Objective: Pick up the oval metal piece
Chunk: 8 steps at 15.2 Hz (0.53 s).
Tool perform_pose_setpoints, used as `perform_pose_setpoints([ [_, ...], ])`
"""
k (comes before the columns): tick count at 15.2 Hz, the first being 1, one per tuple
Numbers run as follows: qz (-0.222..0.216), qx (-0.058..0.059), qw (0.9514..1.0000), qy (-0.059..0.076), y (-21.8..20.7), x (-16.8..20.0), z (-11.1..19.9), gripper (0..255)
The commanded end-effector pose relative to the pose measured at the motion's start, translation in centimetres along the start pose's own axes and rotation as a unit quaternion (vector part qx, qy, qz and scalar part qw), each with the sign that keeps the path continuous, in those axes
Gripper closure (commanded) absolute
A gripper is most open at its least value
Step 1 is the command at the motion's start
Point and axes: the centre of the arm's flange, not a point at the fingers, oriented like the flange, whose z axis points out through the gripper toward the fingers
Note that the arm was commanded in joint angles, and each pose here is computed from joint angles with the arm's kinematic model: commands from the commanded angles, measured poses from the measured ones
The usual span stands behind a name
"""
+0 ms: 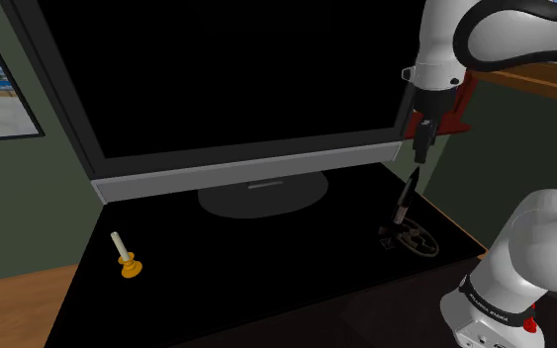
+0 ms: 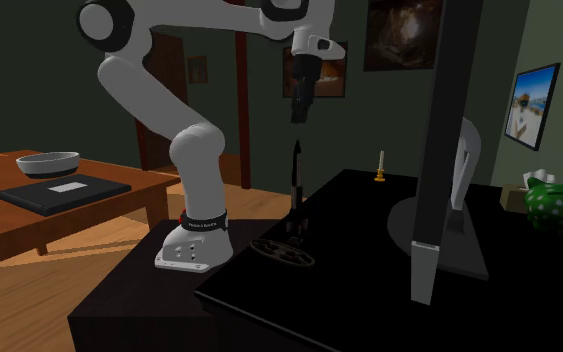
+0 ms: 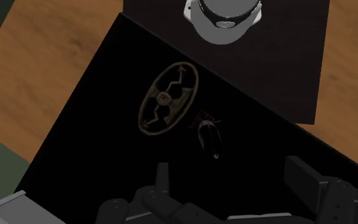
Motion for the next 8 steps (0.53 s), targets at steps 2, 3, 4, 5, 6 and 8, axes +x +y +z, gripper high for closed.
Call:
perform_pose_setpoints([
  [2,0.013,0.001,0.9999,0.000,0.4,0.2,1.2,0],
  [3,0.026,0.002,0.9996,0.000,0.8,0.5,2.5,0],
  [4,0.040,0.002,0.9992,0.001,1.3,0.7,3.7,0],
  [5,0.053,0.003,0.9986,0.001,1.7,0.9,4.9,0],
  [6,0.066,0.004,0.9978,0.001,2.1,1.1,6.2,0],
  [8,0.093,0.005,0.9957,0.001,3.0,1.5,8.7,0],
])
